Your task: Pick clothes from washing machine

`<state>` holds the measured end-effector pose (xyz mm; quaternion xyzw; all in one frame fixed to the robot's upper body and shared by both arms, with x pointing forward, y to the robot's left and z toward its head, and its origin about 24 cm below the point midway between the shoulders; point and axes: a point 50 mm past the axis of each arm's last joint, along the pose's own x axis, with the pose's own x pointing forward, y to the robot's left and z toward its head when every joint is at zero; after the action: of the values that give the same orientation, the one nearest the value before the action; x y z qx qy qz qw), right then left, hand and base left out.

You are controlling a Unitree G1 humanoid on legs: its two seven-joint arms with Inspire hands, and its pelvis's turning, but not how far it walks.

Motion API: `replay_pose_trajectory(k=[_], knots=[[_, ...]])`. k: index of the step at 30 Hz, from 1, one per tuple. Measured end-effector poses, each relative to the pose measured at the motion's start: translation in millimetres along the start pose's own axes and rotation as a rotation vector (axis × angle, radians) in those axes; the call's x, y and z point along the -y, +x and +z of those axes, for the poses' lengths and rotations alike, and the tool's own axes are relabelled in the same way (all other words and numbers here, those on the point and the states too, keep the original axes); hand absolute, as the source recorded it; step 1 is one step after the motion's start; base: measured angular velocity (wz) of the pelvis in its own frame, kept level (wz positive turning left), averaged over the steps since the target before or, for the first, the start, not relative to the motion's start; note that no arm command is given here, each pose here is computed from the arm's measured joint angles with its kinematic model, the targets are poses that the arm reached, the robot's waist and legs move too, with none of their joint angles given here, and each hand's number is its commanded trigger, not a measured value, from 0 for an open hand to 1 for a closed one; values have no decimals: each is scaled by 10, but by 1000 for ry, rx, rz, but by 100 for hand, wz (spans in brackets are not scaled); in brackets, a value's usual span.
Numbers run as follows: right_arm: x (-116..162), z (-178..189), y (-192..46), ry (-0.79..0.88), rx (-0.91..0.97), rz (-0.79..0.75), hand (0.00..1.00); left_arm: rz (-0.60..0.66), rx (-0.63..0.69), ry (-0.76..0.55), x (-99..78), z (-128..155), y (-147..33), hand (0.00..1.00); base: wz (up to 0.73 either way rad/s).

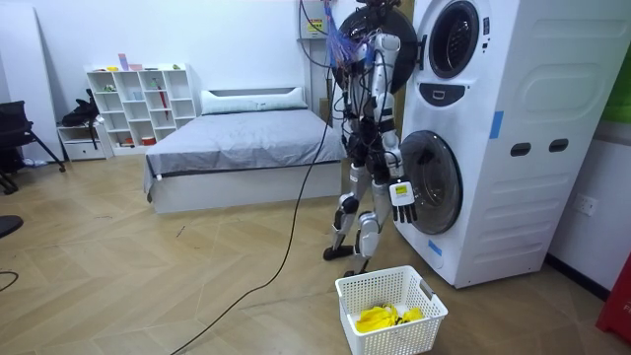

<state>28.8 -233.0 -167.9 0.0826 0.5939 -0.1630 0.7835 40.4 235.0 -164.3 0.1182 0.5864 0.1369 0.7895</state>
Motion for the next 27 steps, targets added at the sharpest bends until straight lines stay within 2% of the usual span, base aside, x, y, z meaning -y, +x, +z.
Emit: replay_pose_trajectory(k=[5, 9, 11, 17, 24, 27], knots=[[-5, 7, 1, -11, 2, 4, 0, 22, -34, -30, -59, -129, -22, 0, 0], [-38, 62, 13, -67, 10, 22, 0, 44, -55, 62, -154, -206, -29, 0, -10], [-38, 107, 20, -90, 19, 20, 0, 42, -61, 84, -140, -206, -32, 0, -17], [71, 236, 19, -154, 57, -28, 0, 14, 26, 77, -32, 98, 7, 0, -5], [108, 223, 13, -118, 56, -43, 0, -34, 248, 138, 120, 897, 47, 0, 37], [57, 203, 20, -105, 49, -30, 0, -56, 274, 194, 198, 964, 34, 0, 23]])
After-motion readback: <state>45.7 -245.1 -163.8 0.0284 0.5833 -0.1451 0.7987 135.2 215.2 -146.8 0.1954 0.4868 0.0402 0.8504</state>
